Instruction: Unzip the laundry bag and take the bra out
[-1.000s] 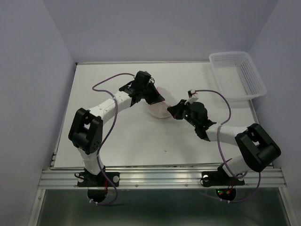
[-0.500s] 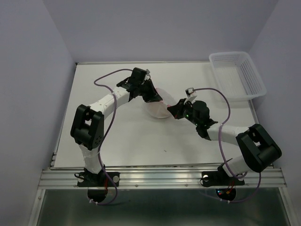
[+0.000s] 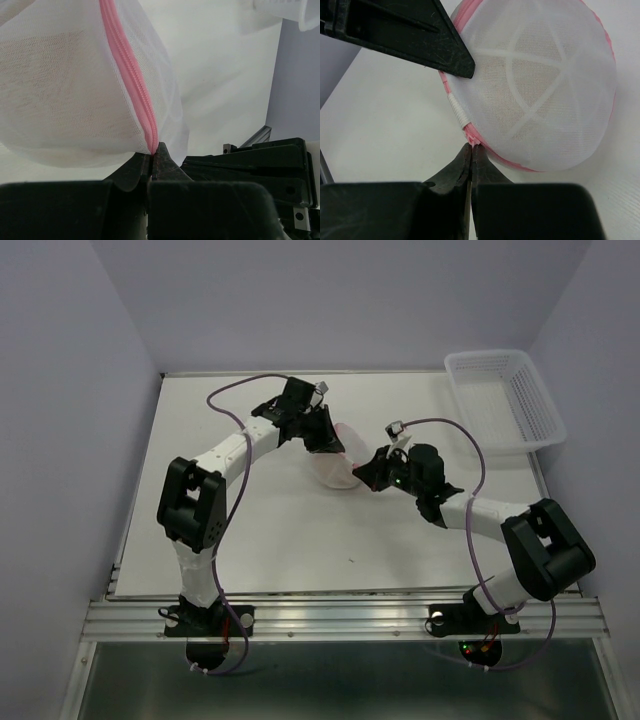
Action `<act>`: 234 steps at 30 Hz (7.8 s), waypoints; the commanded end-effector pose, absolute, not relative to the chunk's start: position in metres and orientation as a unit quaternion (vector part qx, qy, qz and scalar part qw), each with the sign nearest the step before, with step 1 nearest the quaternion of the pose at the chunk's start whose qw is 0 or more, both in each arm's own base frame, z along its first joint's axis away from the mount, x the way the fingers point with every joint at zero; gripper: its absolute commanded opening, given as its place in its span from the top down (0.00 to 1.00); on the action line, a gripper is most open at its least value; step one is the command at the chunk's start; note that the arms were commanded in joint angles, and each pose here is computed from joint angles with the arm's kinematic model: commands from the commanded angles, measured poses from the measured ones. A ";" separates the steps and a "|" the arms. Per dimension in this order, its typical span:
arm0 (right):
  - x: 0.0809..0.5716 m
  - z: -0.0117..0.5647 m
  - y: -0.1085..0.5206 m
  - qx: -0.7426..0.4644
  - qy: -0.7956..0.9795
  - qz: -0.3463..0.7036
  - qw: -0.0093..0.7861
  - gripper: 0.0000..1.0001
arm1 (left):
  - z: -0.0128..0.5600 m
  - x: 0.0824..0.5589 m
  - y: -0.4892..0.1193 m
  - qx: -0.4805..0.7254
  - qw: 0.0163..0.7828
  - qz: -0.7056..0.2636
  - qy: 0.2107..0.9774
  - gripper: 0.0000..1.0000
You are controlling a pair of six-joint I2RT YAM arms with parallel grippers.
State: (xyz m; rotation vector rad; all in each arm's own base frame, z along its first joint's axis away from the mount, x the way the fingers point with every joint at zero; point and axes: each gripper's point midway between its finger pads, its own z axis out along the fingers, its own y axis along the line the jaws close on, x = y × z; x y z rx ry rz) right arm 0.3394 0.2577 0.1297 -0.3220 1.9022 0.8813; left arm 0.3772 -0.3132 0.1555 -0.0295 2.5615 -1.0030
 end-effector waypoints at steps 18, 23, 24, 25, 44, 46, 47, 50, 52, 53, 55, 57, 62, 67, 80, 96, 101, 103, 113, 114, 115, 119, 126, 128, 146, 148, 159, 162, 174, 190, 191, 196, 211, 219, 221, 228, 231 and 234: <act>0.317 0.073 0.222 -0.141 0.877 0.272 0.369 0.90 | 0.207 0.428 -0.289 0.053 0.352 -0.286 0.890 1.00; 0.320 0.089 0.234 -0.159 0.861 0.300 0.378 0.91 | 0.211 0.418 -0.305 0.076 0.353 -0.293 0.885 1.00; 0.321 0.093 0.237 -0.162 0.858 0.306 0.380 0.91 | 0.212 0.416 -0.308 0.078 0.353 -0.296 0.884 1.00; 0.322 0.095 0.239 -0.165 0.855 0.309 0.382 0.92 | 0.213 0.414 -0.311 0.080 0.352 -0.300 0.883 1.00; 0.345 0.103 0.246 -0.167 0.826 0.313 0.438 0.57 | 0.216 0.396 -0.327 0.054 0.316 -0.351 0.880 1.00; 0.350 0.106 0.250 -0.176 0.818 0.317 0.446 0.52 | 0.214 0.392 -0.329 0.056 0.310 -0.356 0.880 1.00; 0.353 0.106 0.252 -0.185 0.813 0.318 0.452 0.51 | 0.214 0.390 -0.331 0.059 0.308 -0.362 0.878 1.00; 0.360 0.106 0.255 -0.189 0.810 0.316 0.457 0.47 | 0.213 0.387 -0.331 0.059 0.304 -0.366 0.878 1.00; 0.363 0.106 0.258 -0.191 0.809 0.320 0.455 0.47 | 0.211 0.384 -0.330 0.061 0.301 -0.366 0.878 1.00; 0.364 0.106 0.260 -0.192 0.807 0.322 0.456 0.46 | 0.212 0.383 -0.331 0.063 0.301 -0.368 0.877 1.00; 0.367 0.109 0.264 -0.191 0.801 0.333 0.459 0.45 | 0.213 0.381 -0.331 0.065 0.302 -0.371 0.876 1.00; 0.369 0.112 0.268 -0.190 0.793 0.343 0.465 0.44 | 0.210 0.379 -0.330 0.067 0.301 -0.368 0.877 1.00; 0.373 0.118 0.276 -0.189 0.780 0.363 0.473 0.44 | 0.208 0.375 -0.330 0.070 0.295 -0.374 0.876 1.00; 0.375 0.116 0.277 -0.185 0.781 0.365 0.472 0.44 | 0.209 0.374 -0.332 0.073 0.295 -0.378 0.875 1.00; 0.373 0.131 0.282 -0.156 0.771 0.397 0.473 0.74 | 0.206 0.370 -0.331 0.068 0.289 -0.377 0.877 1.00; 0.384 0.076 0.215 -0.094 0.837 0.300 0.448 0.99 | 0.215 0.382 -0.317 0.070 0.312 -0.353 0.879 1.00; 0.394 0.060 0.185 -0.082 0.852 0.267 0.444 0.99 | 0.202 0.391 -0.295 0.065 0.310 -0.330 0.889 1.00; 0.398 0.062 0.186 -0.094 0.850 0.262 0.447 0.99 | 0.199 0.394 -0.288 0.062 0.311 -0.326 0.890 1.00; 0.362 0.112 0.204 -0.151 0.824 0.319 0.443 0.99 | 0.196 0.453 -0.293 0.075 0.344 -0.313 0.882 1.00; 0.351 0.124 0.212 -0.164 0.816 0.329 0.446 0.99 | 0.196 0.458 -0.295 0.074 0.346 -0.314 0.881 1.00; 0.344 0.125 0.215 -0.159 0.819 0.332 0.440 0.99 | 0.196 0.463 -0.298 0.076 0.346 -0.318 0.880 1.00; 0.308 0.123 0.241 -0.157 0.825 0.361 0.406 0.99 | 0.198 0.474 -0.315 0.088 0.340 -0.345 0.871 0.39; 0.308 0.129 0.242 -0.058 0.845 0.350 0.401 0.99 | 0.204 0.439 -0.293 0.062 0.346 -0.339 0.872 0.01; 0.307 0.131 0.244 -0.050 0.845 0.350 0.402 0.99 | 0.200 0.419 -0.282 0.046 0.347 -0.339 0.873 0.01; 0.302 0.134 0.255 -0.051 0.834 0.370 0.407 0.99 | 0.162 0.338 -0.349 -0.012 0.213 -0.498 0.840 0.04; 0.302 0.135 0.256 -0.053 0.833 0.372 0.406 0.99 | 0.157 0.344 -0.354 -0.013 0.208 -0.499 0.841 0.10; 0.304 0.136 0.256 -0.059 0.831 0.371 0.411 0.99 | 0.163 0.345 -0.374 0.016 0.194 -0.516 0.834 1.00; 0.305 0.130 0.247 -0.054 0.839 0.345 0.417 0.99 | 0.172 0.345 -0.373 0.029 0.207 -0.518 0.830 1.00; 0.333 0.123 0.156 -0.017 0.865 0.183 0.468 0.99 | 0.216 0.361 -0.338 0.123 0.252 -0.530 0.800 1.00; 0.396 0.172 0.102 -0.063 0.825 0.131 0.546 0.99 | 0.196 0.427 -0.324 0.209 0.291 -0.435 0.826 1.00; 0.389 0.173 0.110 -0.073 0.822 0.155 0.543 0.99 | 0.197 0.434 -0.326 0.202 0.293 -0.433 0.828 1.00; 0.352 0.160 0.137 -0.047 0.836 0.214 0.504 0.99 | 0.216 0.481 -0.335 0.158 0.303 -0.416 0.843 0.09; 0.304 0.143 0.230 0.033 0.840 0.294 0.455 0.99 | 0.170 0.368 -0.323 0.083 0.247 -0.452 0.853 0.01; 0.295 0.143 0.229 0.023 0.838 0.297 0.457 0.99 | 0.172 0.327 -0.368 0.076 0.199 -0.522 0.826 0.01; 0.295 0.146 0.227 0.024 0.835 0.297 0.463 0.99 | 0.166 0.322 -0.379 0.079 0.185 -0.531 0.823 0.01; 0.296 0.154 0.225 0.033 0.826 0.302 0.475 0.99 | 0.156 0.313 -0.398 0.081 0.154 -0.542 0.822 0.06; 0.298 0.163 0.226 0.038 0.815 0.313 0.485 0.99 | 0.155 0.313 -0.400 0.079 0.151 -0.542 0.823 0.06; 0.297 0.167 0.231 0.026 0.812 0.323 0.485 0.99 | 0.154 0.315 -0.401 0.074 0.150 -0.543 0.823 0.16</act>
